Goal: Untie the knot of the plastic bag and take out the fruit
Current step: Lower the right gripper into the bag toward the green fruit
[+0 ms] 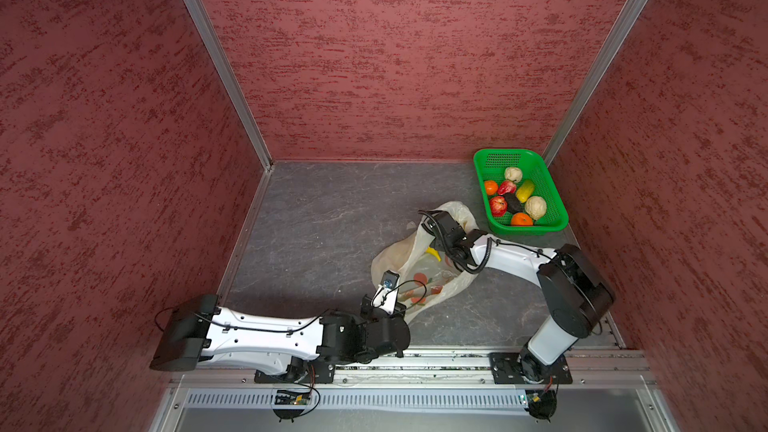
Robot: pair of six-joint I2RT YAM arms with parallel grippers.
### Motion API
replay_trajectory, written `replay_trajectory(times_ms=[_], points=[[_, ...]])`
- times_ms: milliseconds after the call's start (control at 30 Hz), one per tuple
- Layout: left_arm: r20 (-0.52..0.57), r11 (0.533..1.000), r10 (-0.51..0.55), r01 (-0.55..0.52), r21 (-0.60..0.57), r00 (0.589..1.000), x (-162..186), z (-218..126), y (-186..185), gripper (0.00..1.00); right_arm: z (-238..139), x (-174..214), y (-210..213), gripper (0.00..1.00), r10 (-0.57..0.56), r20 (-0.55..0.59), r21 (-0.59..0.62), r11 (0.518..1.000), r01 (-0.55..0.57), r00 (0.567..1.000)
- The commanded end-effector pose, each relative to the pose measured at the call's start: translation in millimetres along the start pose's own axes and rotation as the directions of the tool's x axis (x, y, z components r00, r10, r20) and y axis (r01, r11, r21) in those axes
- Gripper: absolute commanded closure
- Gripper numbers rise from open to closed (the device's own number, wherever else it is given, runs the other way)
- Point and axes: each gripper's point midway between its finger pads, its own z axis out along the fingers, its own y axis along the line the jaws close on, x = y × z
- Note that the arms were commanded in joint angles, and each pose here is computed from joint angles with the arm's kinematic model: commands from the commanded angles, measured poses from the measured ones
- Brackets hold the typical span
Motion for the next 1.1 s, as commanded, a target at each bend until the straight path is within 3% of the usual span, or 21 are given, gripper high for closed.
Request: replay_trajectory(times_ms=[0,400,733,1067], points=[[0.016,1.000,-0.019,0.019,-0.001,1.000,-5.9,-3.2,-3.5,1.00,6.5,-16.9,3.9,0.07,0.040,0.060,-0.009,0.999,-0.039,0.997],[0.003,1.000,-0.020,0.020,-0.003,1.000,-4.4,-5.1,-4.6,1.00,36.4,-31.5,8.9,0.03,0.040,0.098,-0.016,0.999,-0.039,0.994],[0.005,1.000,-0.022,0.022,-0.009,1.000,-4.7,-4.3,-5.8,1.00,43.7,-35.9,16.9,0.30,0.013,0.093,-0.081,0.997,-0.005,0.996],[0.014,1.000,-0.022,0.022,-0.016,1.000,-3.7,-0.6,-8.8,1.00,17.3,-35.8,33.6,0.42,-0.003,0.074,-0.232,0.973,0.020,0.997]])
